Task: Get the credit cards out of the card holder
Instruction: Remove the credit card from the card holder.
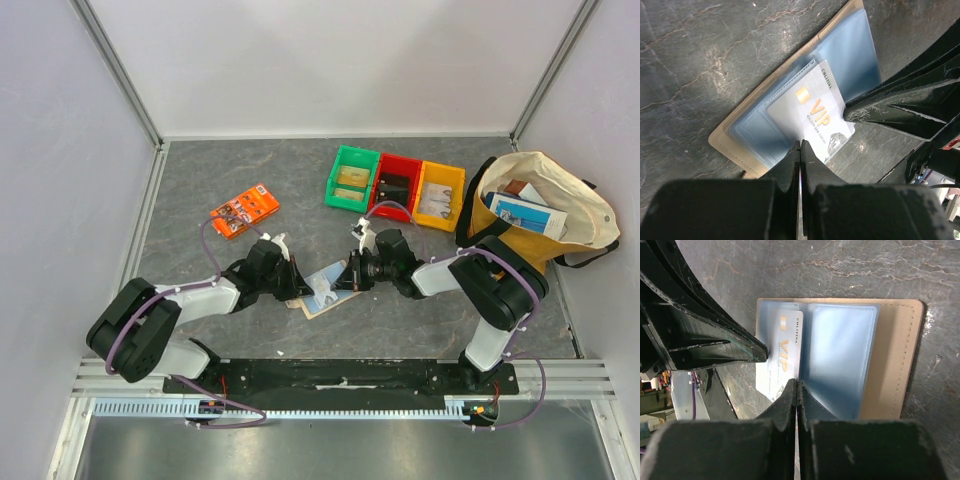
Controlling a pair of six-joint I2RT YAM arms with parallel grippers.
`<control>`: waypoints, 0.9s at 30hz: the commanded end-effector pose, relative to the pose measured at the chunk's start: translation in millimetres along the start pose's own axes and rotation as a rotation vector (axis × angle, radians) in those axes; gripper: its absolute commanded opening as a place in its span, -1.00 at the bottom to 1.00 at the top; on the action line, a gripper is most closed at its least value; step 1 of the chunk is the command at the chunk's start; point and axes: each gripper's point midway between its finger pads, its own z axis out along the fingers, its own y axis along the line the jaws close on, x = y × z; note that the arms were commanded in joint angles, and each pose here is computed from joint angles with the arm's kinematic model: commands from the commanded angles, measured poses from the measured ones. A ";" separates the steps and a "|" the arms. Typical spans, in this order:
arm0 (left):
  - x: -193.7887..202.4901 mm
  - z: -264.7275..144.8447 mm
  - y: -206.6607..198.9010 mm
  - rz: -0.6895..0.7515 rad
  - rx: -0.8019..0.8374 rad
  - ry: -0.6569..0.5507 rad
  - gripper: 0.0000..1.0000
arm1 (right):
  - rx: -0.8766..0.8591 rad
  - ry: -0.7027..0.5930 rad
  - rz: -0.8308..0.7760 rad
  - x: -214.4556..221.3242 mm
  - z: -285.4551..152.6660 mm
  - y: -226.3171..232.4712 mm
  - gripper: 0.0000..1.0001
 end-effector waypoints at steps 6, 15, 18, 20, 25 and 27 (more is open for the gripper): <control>14.8 -3.1 21.1 0.012 -0.063 0.022 -0.96 | 0.010 -0.004 -0.033 -12.9 -0.7 -1.5 -0.99; 15.6 -3.6 20.5 0.018 -0.060 0.027 -0.96 | 0.026 0.024 -0.050 -15.5 -1.4 -4.5 -0.91; 15.7 -3.5 18.9 0.020 -0.053 0.028 -0.96 | 0.001 0.044 -0.043 -12.7 1.6 -2.7 -0.56; 15.1 -3.4 18.9 0.018 -0.053 0.026 -0.96 | -0.004 0.051 -0.036 -11.1 3.5 -3.8 -0.43; 15.4 -3.4 18.0 0.015 -0.047 0.027 -0.96 | -0.015 0.066 -0.018 -6.2 7.1 -6.5 -0.39; 15.6 -3.0 18.4 0.015 -0.048 0.028 -0.97 | -0.019 0.069 -0.017 -5.1 7.8 -7.0 -0.42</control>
